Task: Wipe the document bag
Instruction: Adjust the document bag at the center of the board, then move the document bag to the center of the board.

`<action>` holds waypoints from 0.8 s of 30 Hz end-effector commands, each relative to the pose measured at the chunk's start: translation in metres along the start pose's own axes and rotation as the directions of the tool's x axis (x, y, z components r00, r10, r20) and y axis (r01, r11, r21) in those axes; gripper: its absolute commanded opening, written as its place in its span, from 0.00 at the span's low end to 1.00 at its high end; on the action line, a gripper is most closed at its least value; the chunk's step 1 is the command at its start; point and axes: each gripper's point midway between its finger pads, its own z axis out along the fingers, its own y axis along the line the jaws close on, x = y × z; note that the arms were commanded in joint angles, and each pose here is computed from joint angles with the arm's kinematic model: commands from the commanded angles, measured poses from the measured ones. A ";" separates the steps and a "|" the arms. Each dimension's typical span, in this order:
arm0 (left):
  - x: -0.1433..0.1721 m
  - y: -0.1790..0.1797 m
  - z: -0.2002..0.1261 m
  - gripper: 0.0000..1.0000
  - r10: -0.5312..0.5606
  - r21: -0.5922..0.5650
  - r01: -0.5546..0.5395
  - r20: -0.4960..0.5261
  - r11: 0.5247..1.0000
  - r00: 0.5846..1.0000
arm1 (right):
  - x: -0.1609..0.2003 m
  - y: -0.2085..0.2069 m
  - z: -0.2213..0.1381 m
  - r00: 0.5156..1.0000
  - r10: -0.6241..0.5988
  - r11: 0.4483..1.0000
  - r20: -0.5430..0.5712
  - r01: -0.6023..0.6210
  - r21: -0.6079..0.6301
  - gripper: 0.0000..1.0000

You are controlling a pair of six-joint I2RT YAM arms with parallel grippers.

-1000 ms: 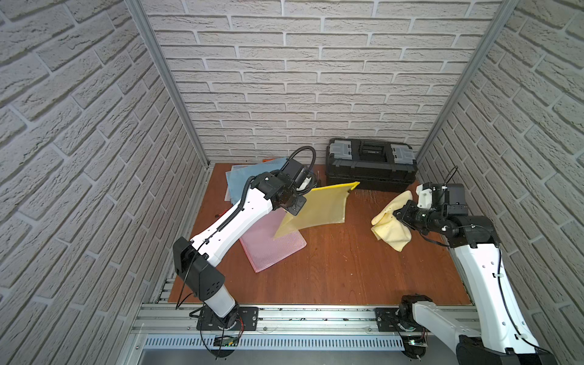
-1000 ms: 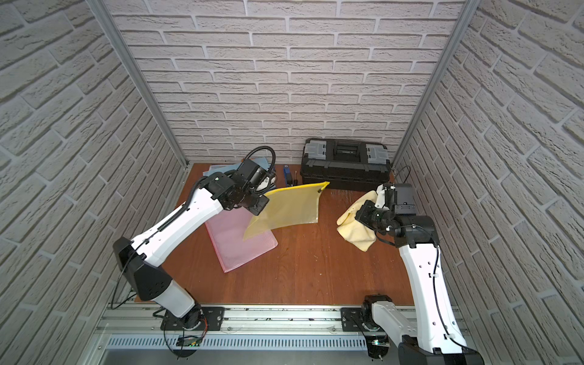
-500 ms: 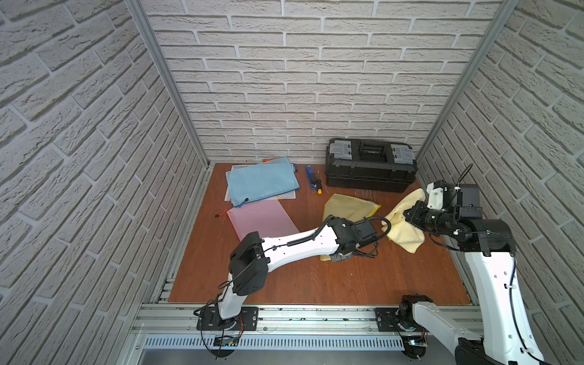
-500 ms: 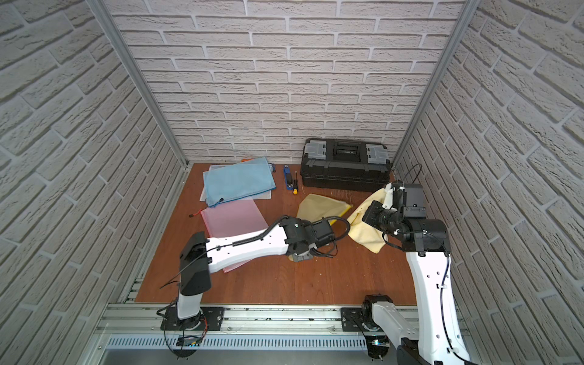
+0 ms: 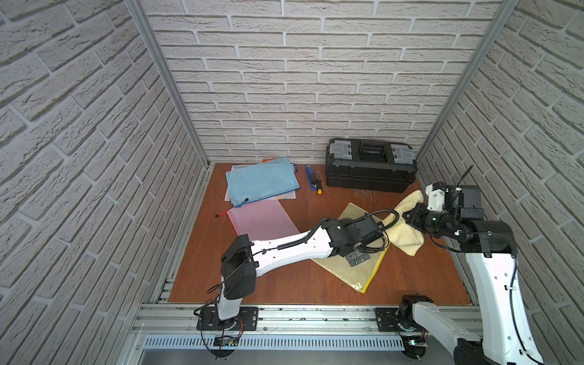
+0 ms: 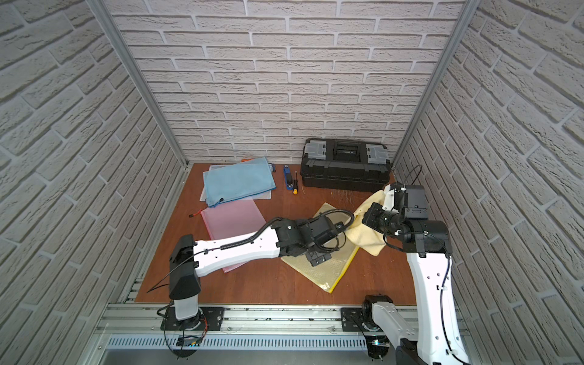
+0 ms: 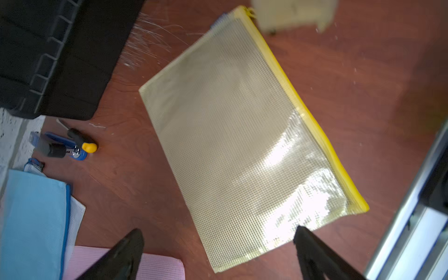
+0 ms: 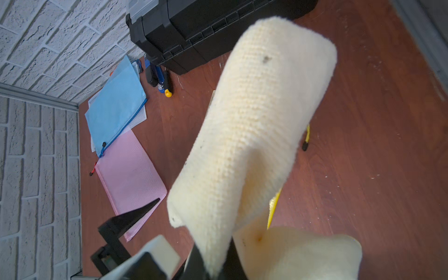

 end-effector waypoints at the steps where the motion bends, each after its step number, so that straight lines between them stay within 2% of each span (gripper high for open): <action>1: 0.015 0.062 -0.010 0.92 -0.332 0.009 0.332 0.051 0.943 0.942 | 0.002 0.019 0.026 0.998 0.018 0.991 -0.060 -0.026 -0.133 0.02; 3: 0.037 0.080 -0.004 0.75 -0.494 0.087 0.490 0.031 0.868 0.869 | 0.010 0.025 0.042 0.994 0.011 0.986 -0.107 -0.028 -0.163 0.02; 4: 0.044 0.082 -0.001 0.64 -0.537 0.120 0.531 0.022 0.839 0.843 | 0.014 0.026 0.048 0.992 -0.002 0.988 -0.124 -0.017 -0.154 0.02; 5: 0.050 0.081 0.003 0.48 -0.567 0.149 0.559 0.010 0.816 0.824 | 0.020 0.026 0.056 0.989 -0.017 0.990 -0.145 -0.003 -0.139 0.02; 6: 0.056 0.077 0.006 0.34 -0.574 0.164 0.567 -0.001 0.807 0.819 | 0.027 0.028 0.064 0.984 -0.038 0.991 -0.172 0.015 -0.134 0.02; 8: 0.067 0.065 0.015 0.14 -0.566 0.171 0.565 -0.044 0.807 0.823 | 0.048 0.035 0.081 0.966 -0.084 0.988 -0.244 0.049 -0.145 0.02; 10: 0.078 0.050 0.026 0.03 -0.560 0.185 0.569 -0.103 0.801 0.822 | 0.074 0.038 0.100 0.936 -0.118 0.987 -0.331 0.074 -0.140 0.02; 11: 0.084 0.043 0.032 0.00 -0.563 0.193 0.577 -0.127 0.794 0.817 | 0.088 0.037 0.110 0.917 -0.129 0.988 -0.378 0.084 -0.133 0.02; 14: 0.089 0.024 0.042 0.00 -0.588 0.253 0.608 -0.157 0.752 0.793 | 0.125 0.021 0.138 0.864 -0.116 0.993 -0.490 0.092 -0.073 0.02; 16: 0.091 0.016 0.046 0.00 -0.600 0.279 0.623 -0.172 0.731 0.781 | 0.139 0.004 0.154 0.854 -0.080 0.996 -0.513 0.085 -0.014 0.02; 19: 0.099 0.012 0.054 0.00 -0.601 0.267 0.631 -0.194 0.728 0.775 | 0.147 -0.010 0.175 0.844 -0.055 0.995 -0.533 0.091 0.041 0.02; 24: 0.114 0.001 0.075 0.00 -0.588 0.260 0.644 -0.265 0.719 0.764 | 0.148 -0.006 0.213 0.825 -0.033 0.997 -0.564 0.068 0.041 0.02</action>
